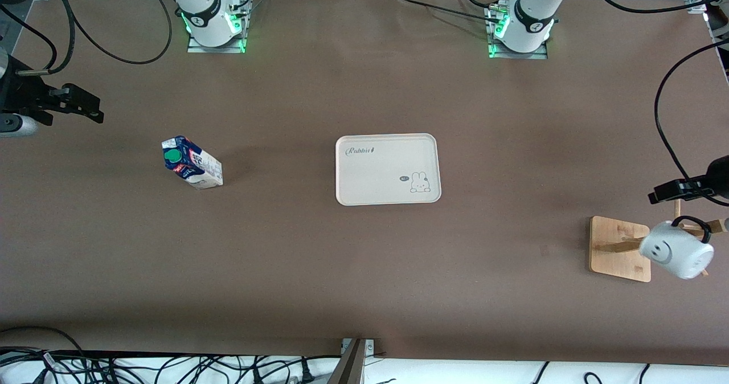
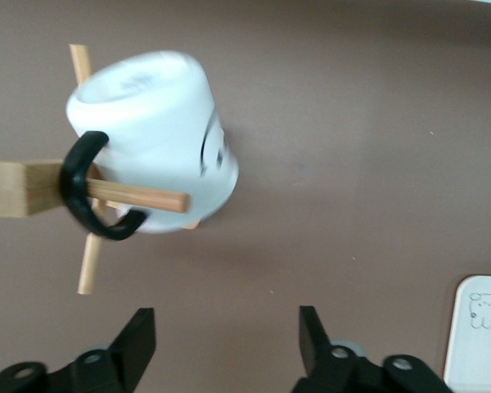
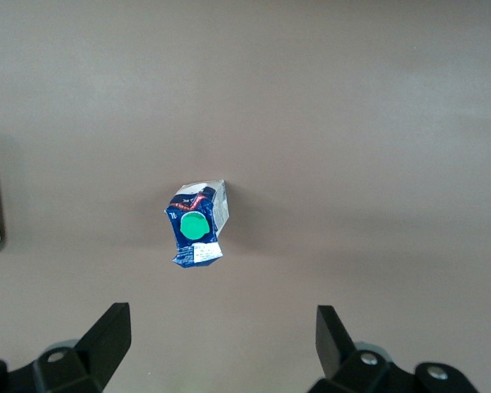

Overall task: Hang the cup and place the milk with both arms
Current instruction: 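Hang the mug handle on a stand peg while the right gripper releases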

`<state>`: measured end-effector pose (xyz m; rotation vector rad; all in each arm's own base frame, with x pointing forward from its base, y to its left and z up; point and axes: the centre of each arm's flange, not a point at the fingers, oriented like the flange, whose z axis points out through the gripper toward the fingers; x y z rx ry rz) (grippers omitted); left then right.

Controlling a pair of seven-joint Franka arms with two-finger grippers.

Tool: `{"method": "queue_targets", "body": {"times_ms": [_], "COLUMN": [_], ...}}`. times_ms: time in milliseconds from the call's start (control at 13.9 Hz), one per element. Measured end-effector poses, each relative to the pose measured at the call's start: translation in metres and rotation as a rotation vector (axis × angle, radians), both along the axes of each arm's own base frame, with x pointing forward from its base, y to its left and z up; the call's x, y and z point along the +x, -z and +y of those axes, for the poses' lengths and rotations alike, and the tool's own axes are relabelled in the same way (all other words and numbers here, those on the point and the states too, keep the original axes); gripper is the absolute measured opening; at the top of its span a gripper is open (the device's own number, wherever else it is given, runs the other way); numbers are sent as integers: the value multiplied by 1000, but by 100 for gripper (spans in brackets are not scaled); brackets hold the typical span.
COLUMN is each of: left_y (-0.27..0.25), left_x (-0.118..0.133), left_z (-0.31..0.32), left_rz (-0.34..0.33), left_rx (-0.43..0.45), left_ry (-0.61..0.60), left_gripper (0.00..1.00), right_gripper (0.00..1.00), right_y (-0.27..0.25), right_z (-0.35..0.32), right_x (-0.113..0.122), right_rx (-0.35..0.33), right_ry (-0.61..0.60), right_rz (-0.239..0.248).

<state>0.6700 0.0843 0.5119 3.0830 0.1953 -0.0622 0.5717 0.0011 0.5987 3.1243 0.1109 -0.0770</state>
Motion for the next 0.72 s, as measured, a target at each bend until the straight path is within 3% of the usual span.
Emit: {"method": "queue_targets", "body": {"times_ms": [144, 289, 722], "left_y": [-13, -35, -61], "left_x": [-12, -28, -38], "left_z": [-41, -78, -98], "left_rz": [73, 111, 63], "left_rx": [-2, 2, 4], "left_ry": [17, 60, 91], "left_gripper": [100, 100, 100], "right_gripper": [100, 100, 100], "right_y": [0, 0, 1], "right_z": [0, 0, 0], "right_x": [1, 1, -1], "right_rx": [0, 0, 0], "right_ry": [-1, -1, 0], "right_rz": [1, 2, 22]}}
